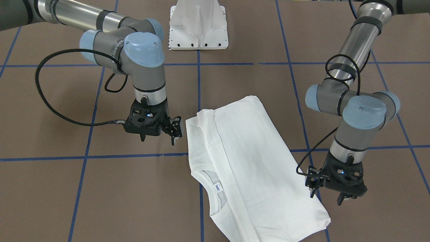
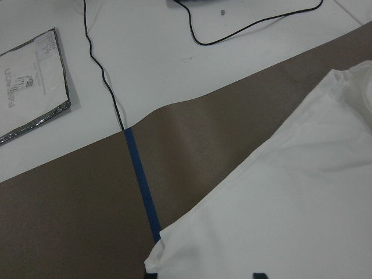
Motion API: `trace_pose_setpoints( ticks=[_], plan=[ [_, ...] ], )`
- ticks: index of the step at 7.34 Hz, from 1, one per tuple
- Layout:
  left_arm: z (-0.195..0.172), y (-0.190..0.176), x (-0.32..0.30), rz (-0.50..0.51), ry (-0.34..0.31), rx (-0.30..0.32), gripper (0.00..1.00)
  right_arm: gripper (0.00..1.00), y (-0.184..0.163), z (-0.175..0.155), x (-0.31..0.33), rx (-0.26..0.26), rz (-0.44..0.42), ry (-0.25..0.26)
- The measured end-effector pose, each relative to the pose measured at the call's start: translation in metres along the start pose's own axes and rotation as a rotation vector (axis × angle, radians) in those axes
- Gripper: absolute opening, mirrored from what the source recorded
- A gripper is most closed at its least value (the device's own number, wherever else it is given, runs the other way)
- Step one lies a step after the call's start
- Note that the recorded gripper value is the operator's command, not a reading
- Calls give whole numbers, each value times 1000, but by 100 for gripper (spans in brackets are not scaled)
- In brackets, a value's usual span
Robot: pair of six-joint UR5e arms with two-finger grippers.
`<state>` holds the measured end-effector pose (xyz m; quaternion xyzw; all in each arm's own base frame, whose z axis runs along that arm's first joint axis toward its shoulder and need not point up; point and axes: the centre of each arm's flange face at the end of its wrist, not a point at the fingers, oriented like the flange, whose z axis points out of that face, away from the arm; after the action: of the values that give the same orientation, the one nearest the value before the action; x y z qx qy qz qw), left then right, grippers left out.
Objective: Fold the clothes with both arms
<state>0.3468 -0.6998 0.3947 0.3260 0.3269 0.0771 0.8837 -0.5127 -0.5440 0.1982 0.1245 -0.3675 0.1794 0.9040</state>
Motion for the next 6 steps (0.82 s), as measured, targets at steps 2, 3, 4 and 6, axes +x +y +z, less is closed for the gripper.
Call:
trace_pose_setpoints(
  ticks=[2,3,4,6],
  plan=[
    [-10,11,-2,-16,15,9,100,86,42,23,-53,22,131,-9],
    [-11,13,0,-33,21,11,100,77,60,33,-64,33,156,-1],
    [-12,15,2,-44,25,12,100,74,71,41,-68,37,162,2],
    [-13,20,2,-51,27,12,100,72,82,60,-66,35,151,7]
  ],
)
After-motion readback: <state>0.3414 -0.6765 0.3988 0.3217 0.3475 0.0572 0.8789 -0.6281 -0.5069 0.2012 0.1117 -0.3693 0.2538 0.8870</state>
